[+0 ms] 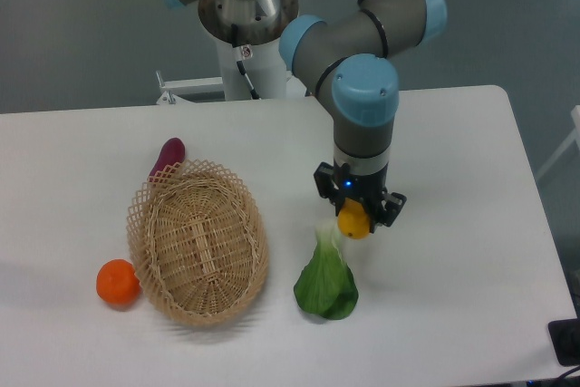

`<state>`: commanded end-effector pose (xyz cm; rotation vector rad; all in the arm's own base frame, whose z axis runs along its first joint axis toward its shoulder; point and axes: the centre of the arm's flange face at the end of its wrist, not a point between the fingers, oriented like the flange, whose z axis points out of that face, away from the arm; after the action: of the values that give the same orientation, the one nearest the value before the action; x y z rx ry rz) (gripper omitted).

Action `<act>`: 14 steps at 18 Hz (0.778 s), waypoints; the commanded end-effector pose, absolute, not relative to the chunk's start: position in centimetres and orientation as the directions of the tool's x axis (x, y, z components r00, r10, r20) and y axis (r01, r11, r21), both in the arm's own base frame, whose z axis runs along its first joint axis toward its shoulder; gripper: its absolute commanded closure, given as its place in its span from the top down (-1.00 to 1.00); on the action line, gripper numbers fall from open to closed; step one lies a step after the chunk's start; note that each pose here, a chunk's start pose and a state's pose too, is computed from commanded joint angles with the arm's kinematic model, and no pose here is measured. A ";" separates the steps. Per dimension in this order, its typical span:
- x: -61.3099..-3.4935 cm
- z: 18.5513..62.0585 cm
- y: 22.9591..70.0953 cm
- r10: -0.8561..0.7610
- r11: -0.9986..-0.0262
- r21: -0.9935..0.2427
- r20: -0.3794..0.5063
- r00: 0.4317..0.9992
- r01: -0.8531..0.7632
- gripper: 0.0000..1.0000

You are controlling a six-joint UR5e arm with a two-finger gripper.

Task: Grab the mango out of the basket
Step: 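Carry the held mango up and away from the basket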

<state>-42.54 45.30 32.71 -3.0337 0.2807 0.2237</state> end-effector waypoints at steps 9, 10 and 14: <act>-46.6 32.8 42.2 -0.235 -0.967 -0.055 -0.173 0.956 -0.248 -0.45; -46.9 32.7 41.9 -0.256 -0.962 -0.048 -0.172 0.951 -0.268 -0.45; -47.5 32.5 41.0 -0.269 -0.959 -0.041 -0.166 0.949 -0.279 -0.46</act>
<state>-47.52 41.00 32.53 -3.0376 0.4275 0.2450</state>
